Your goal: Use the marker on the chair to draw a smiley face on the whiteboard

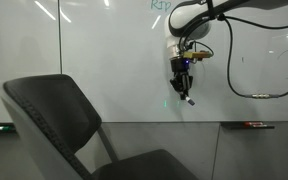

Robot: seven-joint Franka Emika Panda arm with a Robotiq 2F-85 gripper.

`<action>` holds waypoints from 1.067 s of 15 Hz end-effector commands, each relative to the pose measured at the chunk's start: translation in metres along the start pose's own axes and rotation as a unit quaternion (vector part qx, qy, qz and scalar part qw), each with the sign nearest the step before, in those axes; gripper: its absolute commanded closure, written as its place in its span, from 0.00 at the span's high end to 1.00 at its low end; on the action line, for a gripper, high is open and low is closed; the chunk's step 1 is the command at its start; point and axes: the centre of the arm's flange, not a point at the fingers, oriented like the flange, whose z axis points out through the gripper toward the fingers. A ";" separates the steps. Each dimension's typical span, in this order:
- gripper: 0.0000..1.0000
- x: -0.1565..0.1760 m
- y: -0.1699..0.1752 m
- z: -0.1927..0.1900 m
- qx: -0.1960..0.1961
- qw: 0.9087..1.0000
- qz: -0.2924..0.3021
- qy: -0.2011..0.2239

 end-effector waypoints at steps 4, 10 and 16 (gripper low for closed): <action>0.06 0.010 0.012 -0.031 -0.049 0.999 0.004 -0.008; 0.06 0.023 0.017 -0.023 -0.067 0.997 0.014 0.036; 0.06 0.043 0.033 -0.013 -0.066 0.995 0.037 0.063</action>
